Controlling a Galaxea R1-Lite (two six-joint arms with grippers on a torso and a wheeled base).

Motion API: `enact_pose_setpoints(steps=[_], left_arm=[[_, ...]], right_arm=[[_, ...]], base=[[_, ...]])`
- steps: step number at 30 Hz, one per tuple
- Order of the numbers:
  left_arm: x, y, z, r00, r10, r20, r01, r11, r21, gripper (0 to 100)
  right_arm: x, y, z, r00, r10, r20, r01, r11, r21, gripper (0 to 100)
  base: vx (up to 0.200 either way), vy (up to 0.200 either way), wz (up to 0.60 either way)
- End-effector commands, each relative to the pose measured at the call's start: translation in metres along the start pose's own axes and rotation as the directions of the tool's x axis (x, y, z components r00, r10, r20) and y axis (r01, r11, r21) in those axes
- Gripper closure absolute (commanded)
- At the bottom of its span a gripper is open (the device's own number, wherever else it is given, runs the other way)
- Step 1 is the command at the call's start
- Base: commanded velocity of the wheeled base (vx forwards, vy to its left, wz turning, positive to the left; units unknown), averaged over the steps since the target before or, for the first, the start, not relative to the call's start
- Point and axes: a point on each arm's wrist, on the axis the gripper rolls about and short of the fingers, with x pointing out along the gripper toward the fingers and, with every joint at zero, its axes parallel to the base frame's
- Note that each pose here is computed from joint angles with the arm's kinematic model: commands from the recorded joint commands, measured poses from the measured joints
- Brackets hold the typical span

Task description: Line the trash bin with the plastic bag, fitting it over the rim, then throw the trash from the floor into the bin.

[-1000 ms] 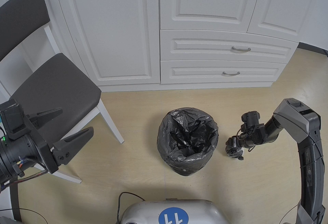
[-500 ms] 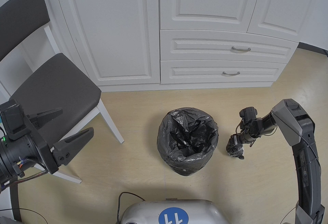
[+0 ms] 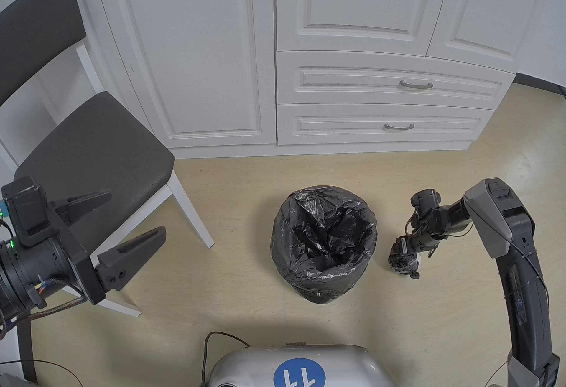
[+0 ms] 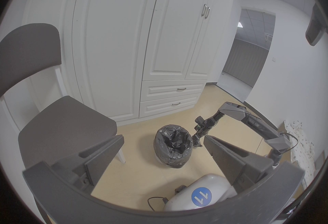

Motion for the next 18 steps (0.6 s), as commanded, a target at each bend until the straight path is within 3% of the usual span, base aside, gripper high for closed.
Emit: enact_pose_setpoints(steps=[1,8,12,18], left_arm=[[-0.001,0.0,-0.001,1.0,0.0,0.0,0.0,1.0,0.001,0],[0.001,0.0,-0.003,1.0,0.001,-0.014,-0.001,1.0,0.002,0],[0.002,0.0,-0.003,1.0,-0.001,-0.016,0.001,1.0,0.004,0],[0.003,0.0,-0.004,1.0,-0.002,-0.023,0.002,1.0,0.003,0]], right_arm=[[0.006,0.0,-0.002,1.0,0.0,-0.016,0.0,1.0,0.006,0],[0.02,-0.005,-0.003,0.996,-0.005,-0.092,0.007,1.0,0.026,0],[0.027,-0.004,-0.015,0.984,-0.003,-0.177,0.008,1.0,0.03,0],[0.028,-0.003,-0.017,0.983,0.024,-0.181,-0.018,0.999,0.036,0]], base=[[0.0,0.0,0.0],[0.0,0.0,0.0],[0.0,0.0,0.0],[0.0,0.0,0.0]])
